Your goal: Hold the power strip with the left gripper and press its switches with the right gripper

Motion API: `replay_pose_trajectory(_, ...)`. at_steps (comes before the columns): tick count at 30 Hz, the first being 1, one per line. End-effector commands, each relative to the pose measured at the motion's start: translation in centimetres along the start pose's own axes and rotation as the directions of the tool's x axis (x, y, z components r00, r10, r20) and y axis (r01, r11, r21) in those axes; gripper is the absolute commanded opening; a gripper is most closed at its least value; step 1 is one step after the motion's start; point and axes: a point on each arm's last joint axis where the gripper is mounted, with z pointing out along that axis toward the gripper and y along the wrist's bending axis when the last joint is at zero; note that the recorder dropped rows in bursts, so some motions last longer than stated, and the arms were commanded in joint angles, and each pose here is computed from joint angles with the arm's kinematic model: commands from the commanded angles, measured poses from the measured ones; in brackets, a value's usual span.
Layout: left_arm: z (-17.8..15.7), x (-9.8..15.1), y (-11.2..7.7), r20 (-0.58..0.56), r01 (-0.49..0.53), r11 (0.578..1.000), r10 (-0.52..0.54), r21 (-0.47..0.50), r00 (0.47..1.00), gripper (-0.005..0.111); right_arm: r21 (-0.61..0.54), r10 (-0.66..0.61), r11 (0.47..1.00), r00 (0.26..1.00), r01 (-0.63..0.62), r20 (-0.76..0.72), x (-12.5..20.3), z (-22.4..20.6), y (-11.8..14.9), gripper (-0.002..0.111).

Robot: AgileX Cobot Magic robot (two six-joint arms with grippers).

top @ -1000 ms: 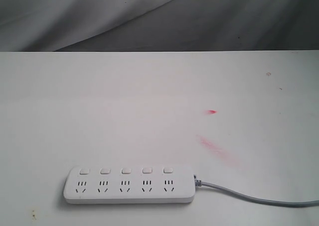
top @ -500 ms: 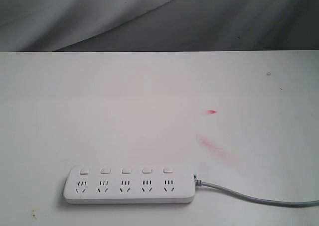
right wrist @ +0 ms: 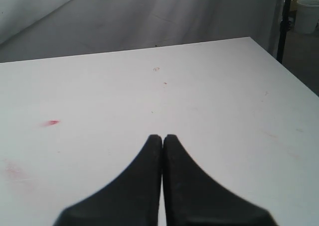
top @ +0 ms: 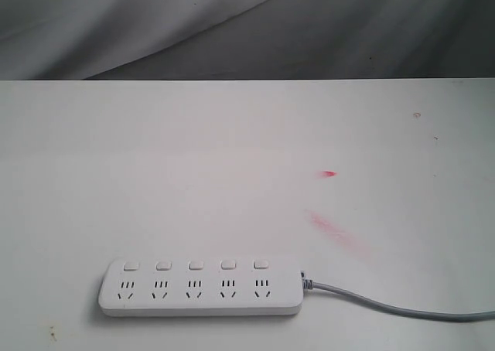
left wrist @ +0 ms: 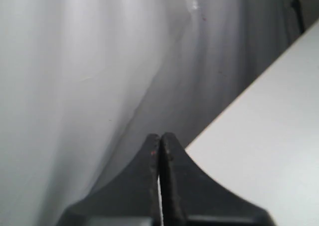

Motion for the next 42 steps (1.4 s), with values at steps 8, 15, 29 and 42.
replay_pose_trajectory(8,0.5,6.8,0.3,-0.157,0.139,0.951,-0.098,0.275,0.983,0.0,0.007,0.002,1.0,1.0,-0.002,0.013,0.0,0.0,0.0,0.0)
replay_pose_trajectory(15,-0.5,8.0,-0.3,-0.217,0.16,0.902,-0.076,0.4,0.973,0.0,0.007,0.002,1.0,1.0,-0.002,0.013,0.0,0.0,0.0,0.0)
replay_pose_trajectory(29,-0.9,9.1,-0.7,-0.307,0.119,0.887,0.026,0.446,0.951,0.0,0.007,0.002,1.0,1.0,-0.002,0.013,0.0,0.0,0.0,0.0)
replay_pose_trajectory(42,0.8,19.1,-1.7,-0.398,0.076,0.66,0.354,0.747,0.846,0.001,0.007,0.002,1.0,1.0,-0.002,0.013,0.0,0.0,0.0,0.0)
